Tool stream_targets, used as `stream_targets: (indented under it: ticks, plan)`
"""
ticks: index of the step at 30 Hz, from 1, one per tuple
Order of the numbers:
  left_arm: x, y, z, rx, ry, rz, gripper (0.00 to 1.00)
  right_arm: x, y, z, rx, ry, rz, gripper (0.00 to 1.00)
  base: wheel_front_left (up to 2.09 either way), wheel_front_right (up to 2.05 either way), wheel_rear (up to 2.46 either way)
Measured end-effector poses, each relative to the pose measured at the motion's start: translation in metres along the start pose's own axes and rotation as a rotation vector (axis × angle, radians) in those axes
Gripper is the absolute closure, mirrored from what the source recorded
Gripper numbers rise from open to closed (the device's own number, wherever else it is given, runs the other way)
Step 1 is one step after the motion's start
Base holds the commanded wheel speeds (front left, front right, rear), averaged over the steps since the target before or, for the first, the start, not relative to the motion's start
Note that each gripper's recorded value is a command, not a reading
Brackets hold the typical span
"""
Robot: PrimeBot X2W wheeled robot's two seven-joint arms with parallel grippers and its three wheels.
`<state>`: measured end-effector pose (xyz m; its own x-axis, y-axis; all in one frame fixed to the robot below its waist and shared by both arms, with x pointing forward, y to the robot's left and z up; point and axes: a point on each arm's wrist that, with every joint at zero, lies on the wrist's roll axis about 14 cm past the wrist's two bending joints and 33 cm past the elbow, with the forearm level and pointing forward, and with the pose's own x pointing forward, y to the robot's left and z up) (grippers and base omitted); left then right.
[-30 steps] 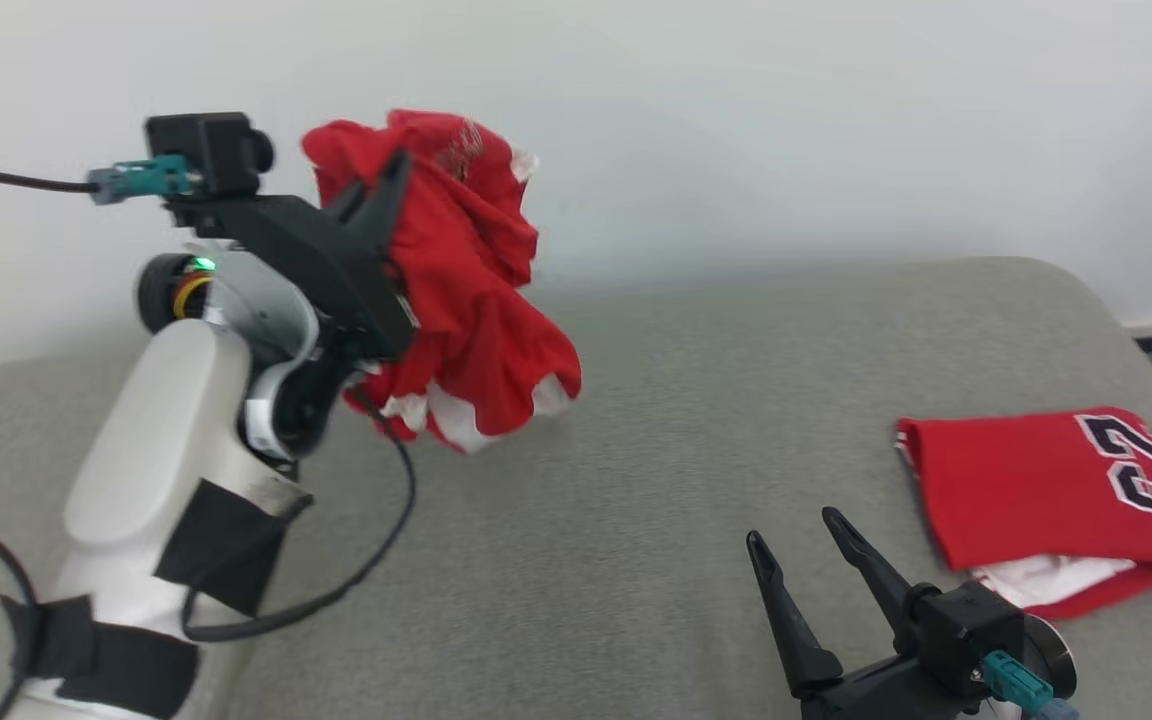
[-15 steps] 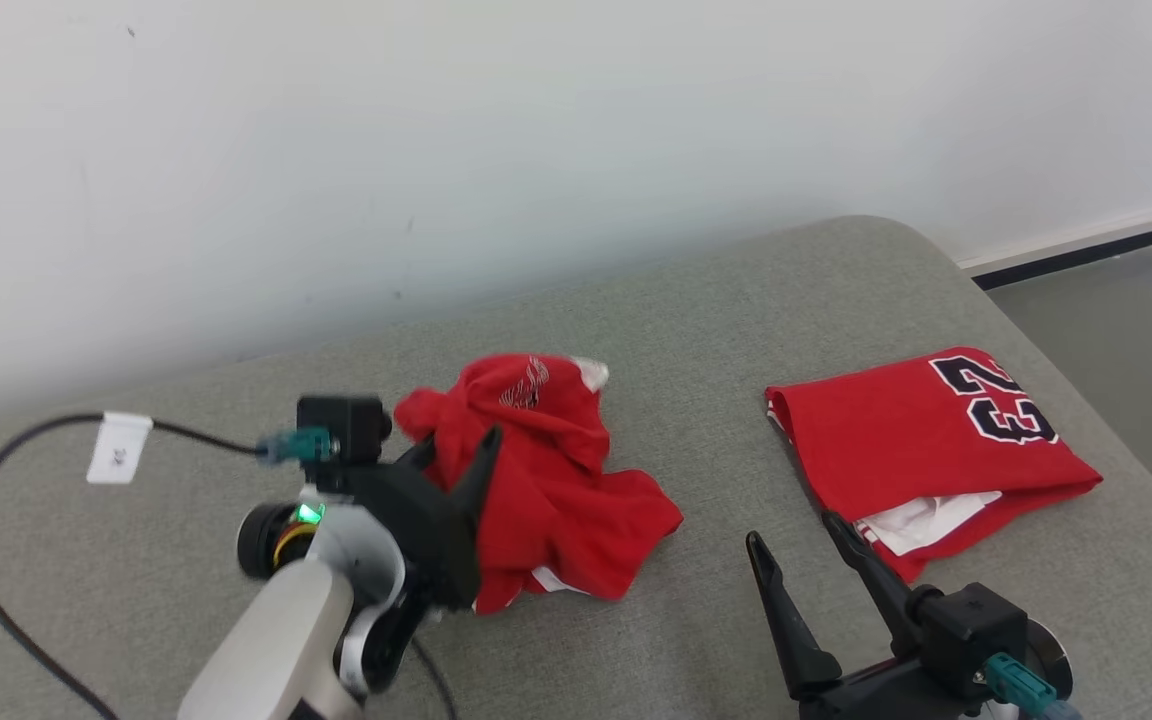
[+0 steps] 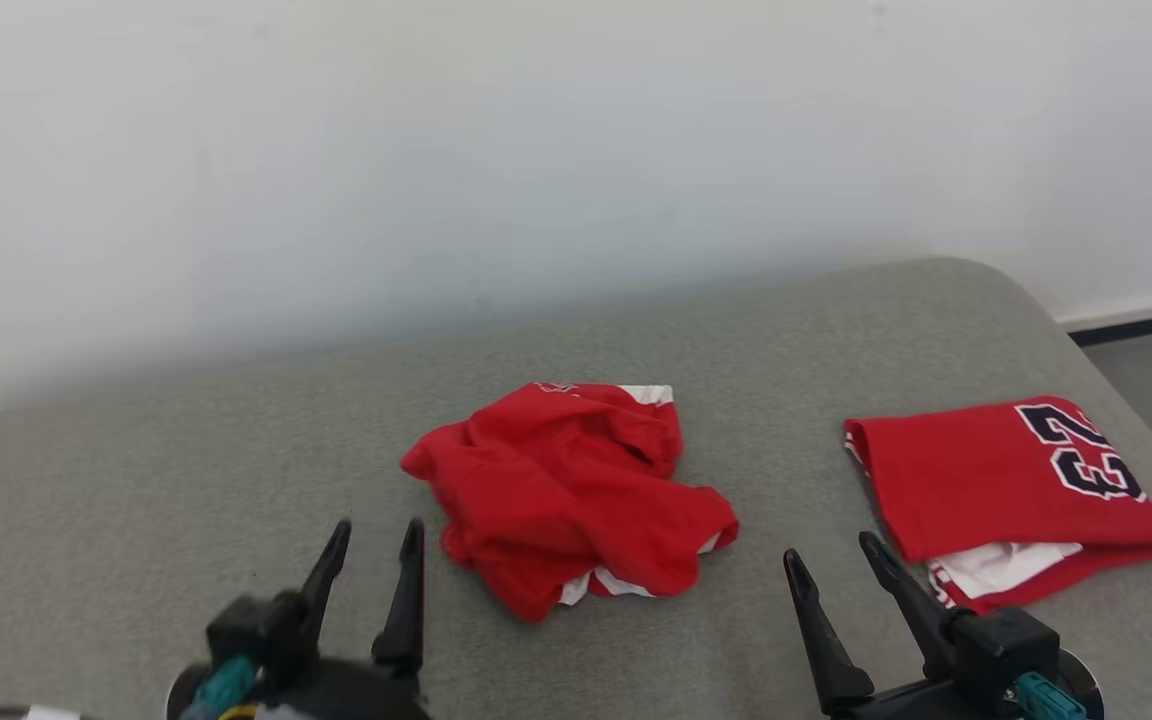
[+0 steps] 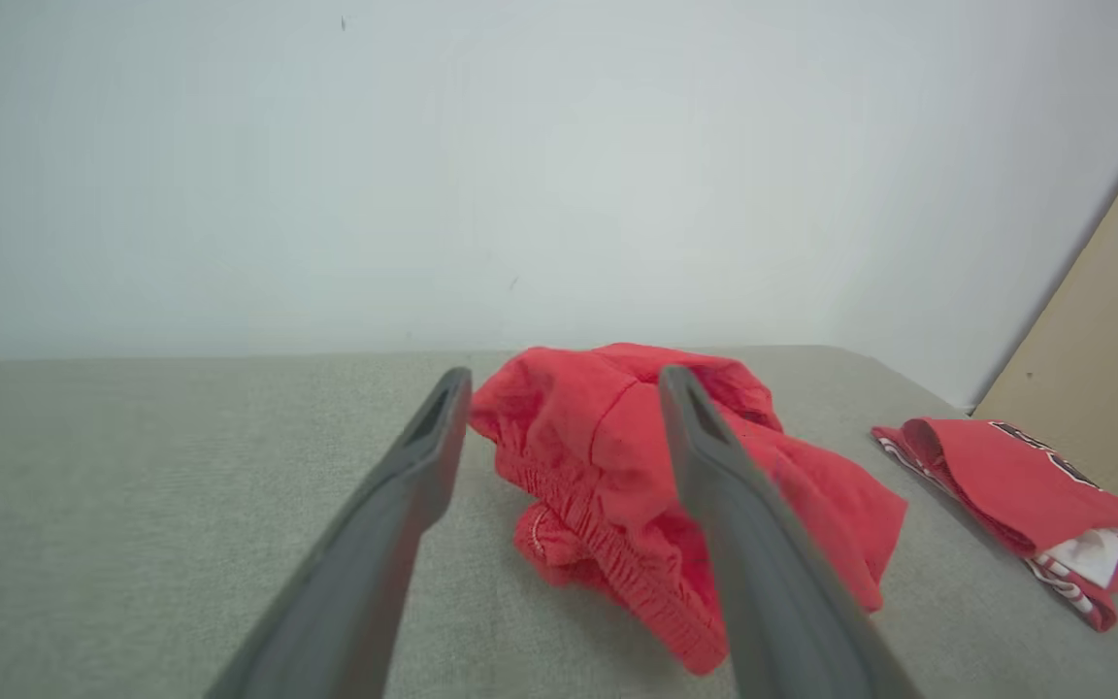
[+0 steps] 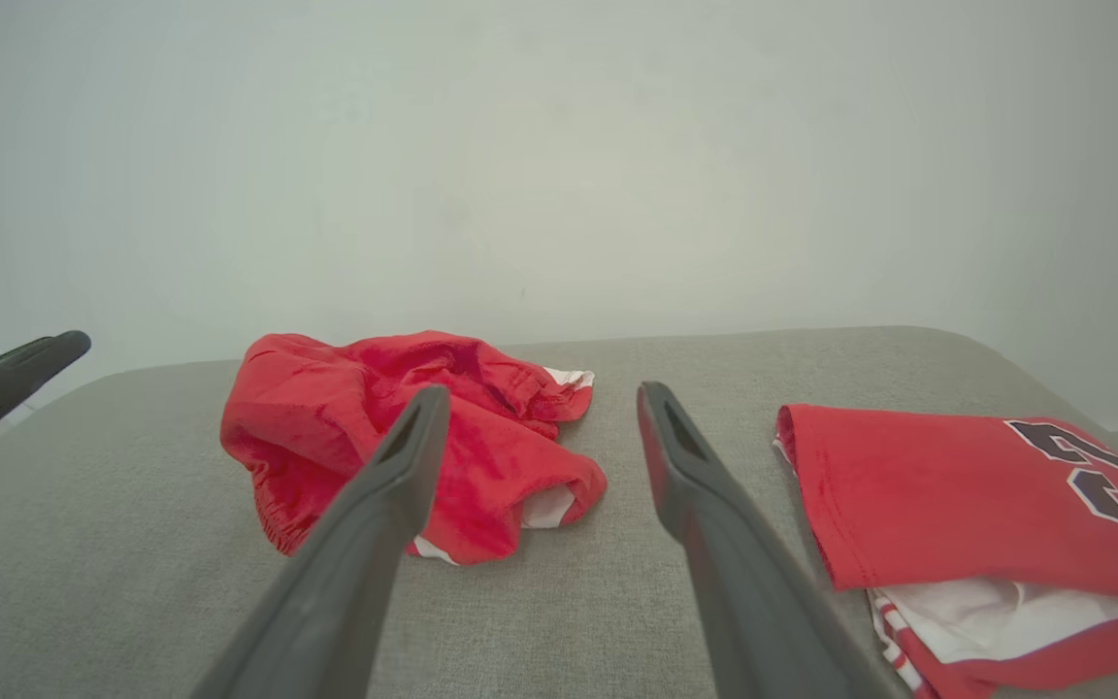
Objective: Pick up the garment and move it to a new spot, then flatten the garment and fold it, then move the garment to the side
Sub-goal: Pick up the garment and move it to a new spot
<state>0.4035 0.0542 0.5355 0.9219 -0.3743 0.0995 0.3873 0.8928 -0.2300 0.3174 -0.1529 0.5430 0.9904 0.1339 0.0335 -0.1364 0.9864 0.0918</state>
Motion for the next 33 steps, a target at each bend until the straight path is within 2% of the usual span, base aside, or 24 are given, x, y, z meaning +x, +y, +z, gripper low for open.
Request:
stream_targets:
  ticks: [4, 10, 20, 27, 33]
  plan:
    - [-0.034, 0.032, 0.02, 0.003, -0.081, 0.129, 0.0, 0.005, 0.005, -0.004, -0.004, 0.002, 0.023, 0.0, 0.0, 0.0, 0.0]
    - [-0.091, 0.058, 0.036, 0.029, -0.155, 0.258, 0.0, 0.009, 0.001, -0.006, -0.011, -0.02, 0.019, 0.0, 0.0, 0.0, 0.0]
    - [-0.138, 0.066, 0.033, 0.078, -0.153, 0.292, 0.0, 0.012, -0.013, -0.017, -0.018, -0.036, -0.011, 0.0, 0.0, 0.0, 0.0]
    - [-0.172, 0.083, 0.006, 0.119, -0.057, 0.363, 0.0, 0.014, -0.012, -0.035, -0.045, 0.019, 0.001, 0.0, 0.0, 0.0, 0.0]
    - [-0.175, 0.085, 0.002, 0.111, -0.049, 0.391, 0.0, 0.015, -0.008, -0.044, -0.041, 0.043, 0.015, 0.0, 0.0, 0.0, 0.0]
